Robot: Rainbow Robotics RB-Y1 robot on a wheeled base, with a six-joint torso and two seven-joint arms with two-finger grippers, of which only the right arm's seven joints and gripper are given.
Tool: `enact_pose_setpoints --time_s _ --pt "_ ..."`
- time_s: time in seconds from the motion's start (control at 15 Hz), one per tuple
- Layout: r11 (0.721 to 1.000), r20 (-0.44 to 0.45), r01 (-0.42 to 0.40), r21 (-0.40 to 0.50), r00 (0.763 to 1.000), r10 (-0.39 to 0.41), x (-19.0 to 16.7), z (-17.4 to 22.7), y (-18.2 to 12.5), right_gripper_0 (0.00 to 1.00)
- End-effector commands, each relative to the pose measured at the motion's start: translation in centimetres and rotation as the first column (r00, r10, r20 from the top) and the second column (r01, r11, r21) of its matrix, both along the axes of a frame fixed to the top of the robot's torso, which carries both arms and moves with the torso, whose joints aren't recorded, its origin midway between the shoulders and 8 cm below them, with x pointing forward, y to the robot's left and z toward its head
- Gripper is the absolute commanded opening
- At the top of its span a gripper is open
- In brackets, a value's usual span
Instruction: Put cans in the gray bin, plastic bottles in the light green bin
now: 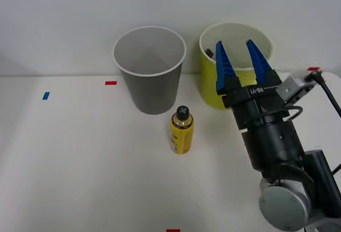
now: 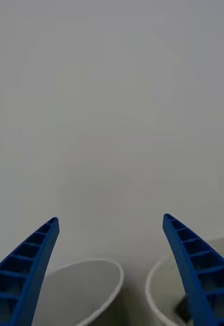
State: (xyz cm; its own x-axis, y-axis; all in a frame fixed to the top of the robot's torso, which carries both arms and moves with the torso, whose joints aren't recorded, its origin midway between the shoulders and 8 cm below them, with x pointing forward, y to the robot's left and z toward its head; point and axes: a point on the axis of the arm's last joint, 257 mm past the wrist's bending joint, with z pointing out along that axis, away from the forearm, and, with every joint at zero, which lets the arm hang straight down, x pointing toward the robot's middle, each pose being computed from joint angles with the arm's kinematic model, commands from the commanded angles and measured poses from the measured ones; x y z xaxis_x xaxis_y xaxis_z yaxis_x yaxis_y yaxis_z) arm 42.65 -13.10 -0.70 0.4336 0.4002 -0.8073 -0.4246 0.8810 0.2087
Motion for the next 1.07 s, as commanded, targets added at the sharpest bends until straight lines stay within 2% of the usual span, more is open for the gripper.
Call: enact_pose_setpoints --time_s 0.07,0.27,0.4,0.53,0.67,0.8,0.87,0.93,1.07 --pt "0.995 -0.039 0.076 -0.069 0.996 -0.079 -3.2 -3.3 -3.4 0.68" --pt "0.965 -0.11 0.2 -0.17 0.969 -0.22 -5.1 -7.9 -6.5 0.68" --pt "0.924 -0.128 0.259 -0.28 0.944 -0.304 -6.0 -10.1 -7.5 0.69" --pt "0.897 -0.151 0.289 -0.333 0.923 -0.354 -6.7 -11.8 -8.1 0.68" --pt "0.874 -0.155 0.302 -0.38 0.911 -0.382 -7.0 -12.6 -8.7 0.68" --pt "0.836 -0.13 0.32 -0.446 0.901 -0.414 -7.3 -13.0 -9.5 0.68" --pt "0.826 -0.132 0.323 -0.463 0.896 -0.424 -7.6 -13.4 -9.7 0.68" --pt "0.837 -0.159 0.309 -0.453 0.895 -0.416 -8.1 -14.1 -9.8 0.69" --pt "0.879 -0.221 0.265 -0.397 0.902 -0.371 -9.2 -15.1 -9.7 0.68"
